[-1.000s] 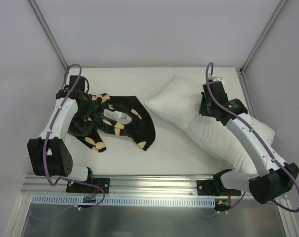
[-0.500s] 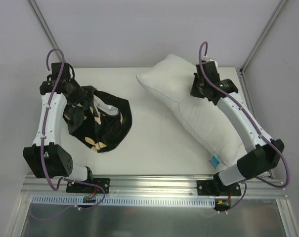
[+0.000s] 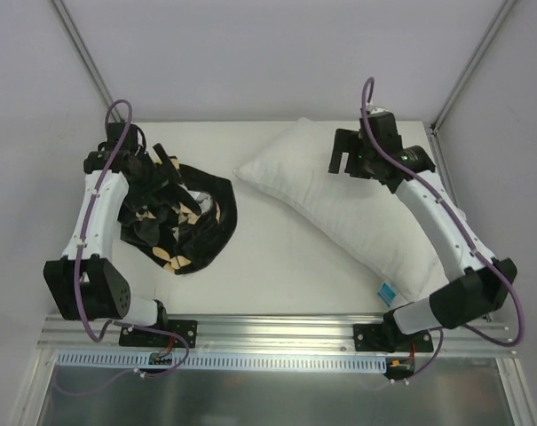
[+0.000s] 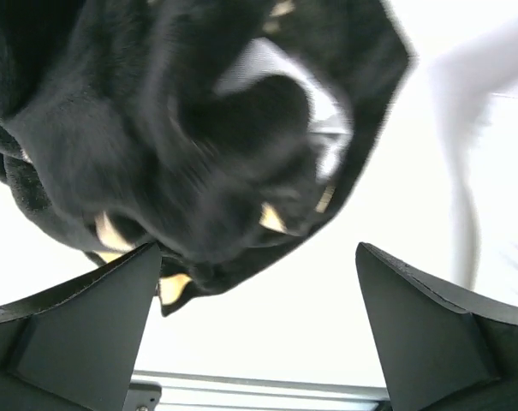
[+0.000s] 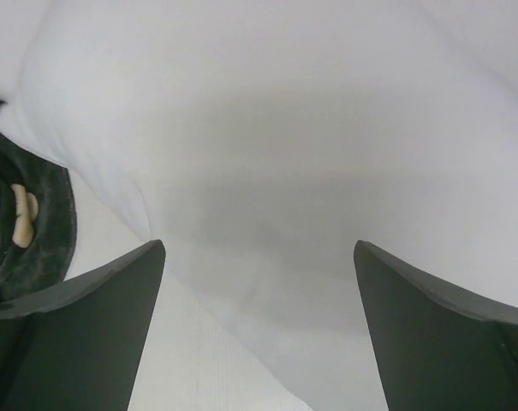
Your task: Remove the pillowcase from the pillow
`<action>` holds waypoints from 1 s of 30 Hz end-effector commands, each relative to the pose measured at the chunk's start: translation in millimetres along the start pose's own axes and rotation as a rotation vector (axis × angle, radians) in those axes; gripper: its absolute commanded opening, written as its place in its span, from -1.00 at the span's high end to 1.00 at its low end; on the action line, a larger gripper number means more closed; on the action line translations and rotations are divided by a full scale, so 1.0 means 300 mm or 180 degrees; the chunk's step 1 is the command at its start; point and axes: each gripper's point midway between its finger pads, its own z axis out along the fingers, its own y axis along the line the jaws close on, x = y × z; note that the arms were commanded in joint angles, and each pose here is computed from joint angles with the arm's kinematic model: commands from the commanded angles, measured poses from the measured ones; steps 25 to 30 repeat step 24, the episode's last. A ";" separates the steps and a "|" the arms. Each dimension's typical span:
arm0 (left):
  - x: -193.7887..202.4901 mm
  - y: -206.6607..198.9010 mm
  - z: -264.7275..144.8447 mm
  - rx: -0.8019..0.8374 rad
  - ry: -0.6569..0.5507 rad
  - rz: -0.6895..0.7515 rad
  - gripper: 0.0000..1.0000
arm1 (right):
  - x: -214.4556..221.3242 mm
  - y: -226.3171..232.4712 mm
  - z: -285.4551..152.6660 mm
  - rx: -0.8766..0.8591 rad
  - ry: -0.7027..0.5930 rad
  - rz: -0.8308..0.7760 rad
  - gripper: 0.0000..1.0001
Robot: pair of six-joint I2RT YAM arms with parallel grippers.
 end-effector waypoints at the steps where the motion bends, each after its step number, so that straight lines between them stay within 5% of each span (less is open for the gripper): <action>1: -0.070 -0.088 -0.220 0.0410 -0.0591 0.0241 -0.97 | -0.099 -0.038 -0.259 -0.0110 -0.0446 -0.0093 -0.93; 7: -0.060 -0.154 -0.444 0.0812 -0.1099 0.0383 -0.97 | 0.007 -0.174 -0.446 0.0102 -0.0741 -0.0077 -0.93; 11: 0.061 -0.245 -0.510 0.1176 -0.1048 0.0673 -0.97 | 0.076 -0.260 -0.492 0.0358 -0.0753 -0.0077 -0.93; 20: 0.266 -0.190 -0.378 0.1150 -0.0574 0.0822 -0.97 | 0.177 -0.341 -0.488 0.0596 -0.0753 0.0000 -0.93; 30: 0.291 -0.168 -0.379 0.1167 -0.0572 0.0770 -0.97 | 0.194 -0.350 -0.478 0.0629 -0.0721 -0.0002 -0.93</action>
